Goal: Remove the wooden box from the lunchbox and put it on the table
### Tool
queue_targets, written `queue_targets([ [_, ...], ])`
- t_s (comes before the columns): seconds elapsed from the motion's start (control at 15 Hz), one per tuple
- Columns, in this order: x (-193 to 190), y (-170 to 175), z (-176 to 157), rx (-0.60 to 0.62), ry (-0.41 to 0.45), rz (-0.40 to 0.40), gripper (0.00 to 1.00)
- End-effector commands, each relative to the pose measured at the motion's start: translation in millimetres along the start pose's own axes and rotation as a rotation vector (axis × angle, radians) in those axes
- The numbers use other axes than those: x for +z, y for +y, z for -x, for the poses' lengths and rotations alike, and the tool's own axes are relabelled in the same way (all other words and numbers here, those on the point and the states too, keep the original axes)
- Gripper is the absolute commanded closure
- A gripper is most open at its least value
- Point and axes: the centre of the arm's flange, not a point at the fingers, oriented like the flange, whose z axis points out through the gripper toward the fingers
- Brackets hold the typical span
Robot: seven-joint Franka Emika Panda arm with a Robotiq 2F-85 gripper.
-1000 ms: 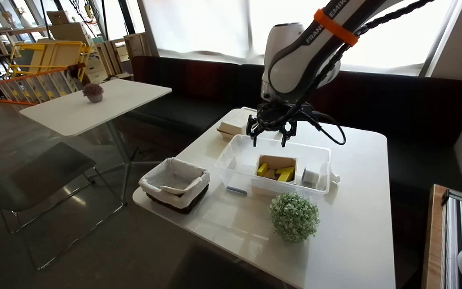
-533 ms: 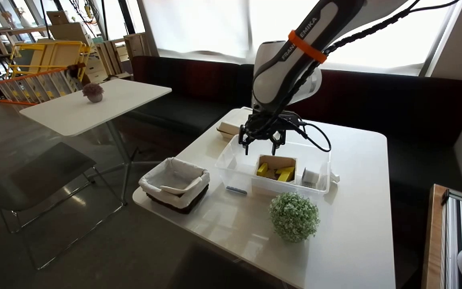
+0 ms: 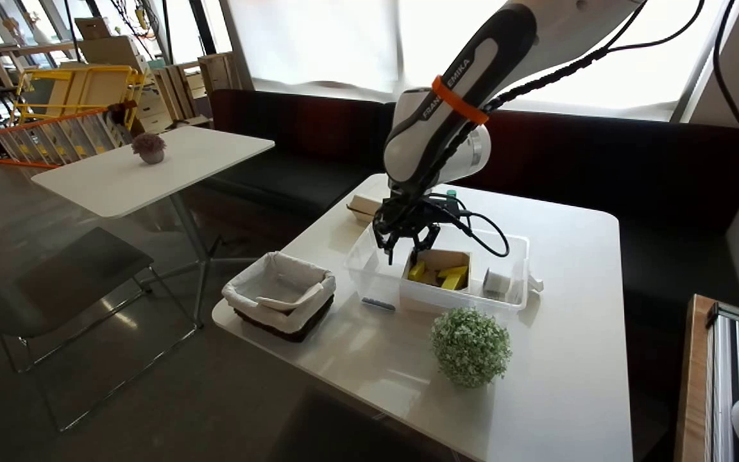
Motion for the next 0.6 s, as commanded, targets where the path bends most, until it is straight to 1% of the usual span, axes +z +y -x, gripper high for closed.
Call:
queue_targets([
  [0.0,11.3,-10.8,1.1,0.025,-0.026,0.014,0.67],
  [0.13,6.7,-13.4,5.5,0.032,-0.028,0.017,0.72],
  [0.2,4.5,-14.4,7.8,0.03,-0.026,0.022,0.91],
  [0.27,3.5,-15.1,9.2,0.031,-0.023,0.026,0.99],
  [0.33,1.2,-16.0,12.6,0.03,-0.025,0.033,1.0],
  [0.4,-0.4,-17.2,15.9,0.037,-0.028,0.04,1.0],
  [0.47,-4.8,-19.4,21.9,0.037,-0.033,0.05,0.98],
  [0.53,-6.7,-21.1,24.9,0.036,-0.032,0.057,0.99],
])
